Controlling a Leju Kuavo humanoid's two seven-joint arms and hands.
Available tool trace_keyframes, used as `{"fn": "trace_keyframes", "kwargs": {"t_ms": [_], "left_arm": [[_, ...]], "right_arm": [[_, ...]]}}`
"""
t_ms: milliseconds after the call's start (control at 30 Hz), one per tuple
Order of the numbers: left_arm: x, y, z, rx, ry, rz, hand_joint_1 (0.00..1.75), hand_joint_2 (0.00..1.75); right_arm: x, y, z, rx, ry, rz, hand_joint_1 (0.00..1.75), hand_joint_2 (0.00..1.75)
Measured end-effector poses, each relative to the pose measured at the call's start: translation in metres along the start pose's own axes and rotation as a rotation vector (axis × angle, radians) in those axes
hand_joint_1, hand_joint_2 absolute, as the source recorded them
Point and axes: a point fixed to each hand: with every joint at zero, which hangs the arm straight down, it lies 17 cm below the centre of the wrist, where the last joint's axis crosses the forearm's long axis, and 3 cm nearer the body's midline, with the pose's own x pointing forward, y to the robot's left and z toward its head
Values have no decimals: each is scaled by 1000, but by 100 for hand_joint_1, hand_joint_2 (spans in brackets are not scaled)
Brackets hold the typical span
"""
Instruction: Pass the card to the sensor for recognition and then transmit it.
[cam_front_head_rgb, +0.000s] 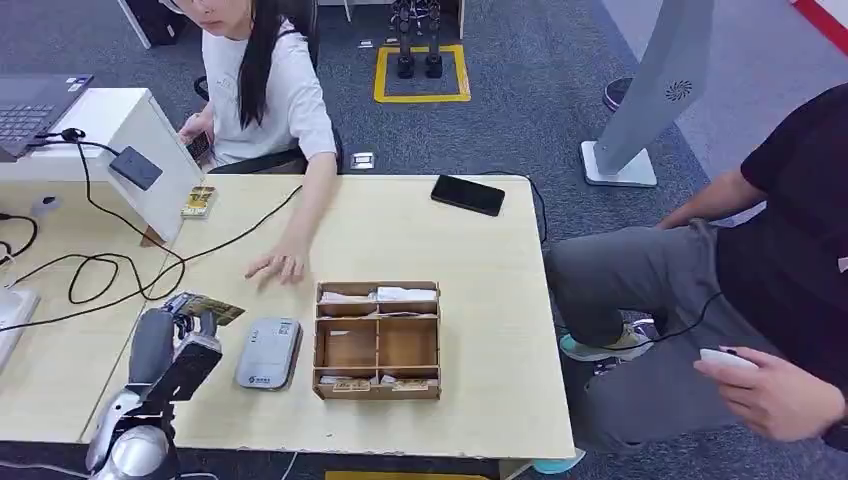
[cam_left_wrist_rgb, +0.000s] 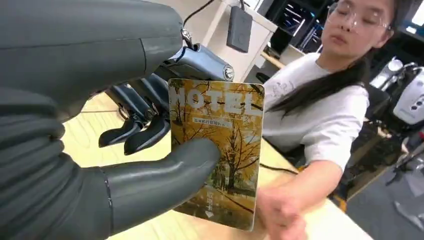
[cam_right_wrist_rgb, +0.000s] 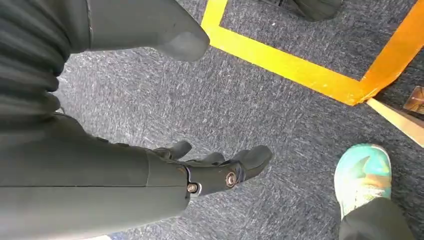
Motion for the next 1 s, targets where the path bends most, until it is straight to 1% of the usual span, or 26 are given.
{"fn": "trace_keyframes", "kwargs": {"t_ms": [300, 433, 567, 733, 1000], "left_arm": [[-12, -10, 5, -71, 17, -44, 175, 175], [-15, -22, 11, -128, -3, -142, 175, 175], [-14, -43, 19, -204, -33, -237, 175, 175], [-14, -58, 26, -248, -46, -252, 175, 175], [-13, -68, 29, -274, -50, -251, 175, 175]], "right_arm": [[1, -2, -1, -4, 1, -4, 0, 175], [0, -1, -1, 1, 6, 1, 0, 175], [2, -2, -1, 4, 4, 8, 0, 175], [4, -2, -2, 8, 3, 9, 0, 175], [5, -3, -2, 7, 1, 11, 0, 175]]}}
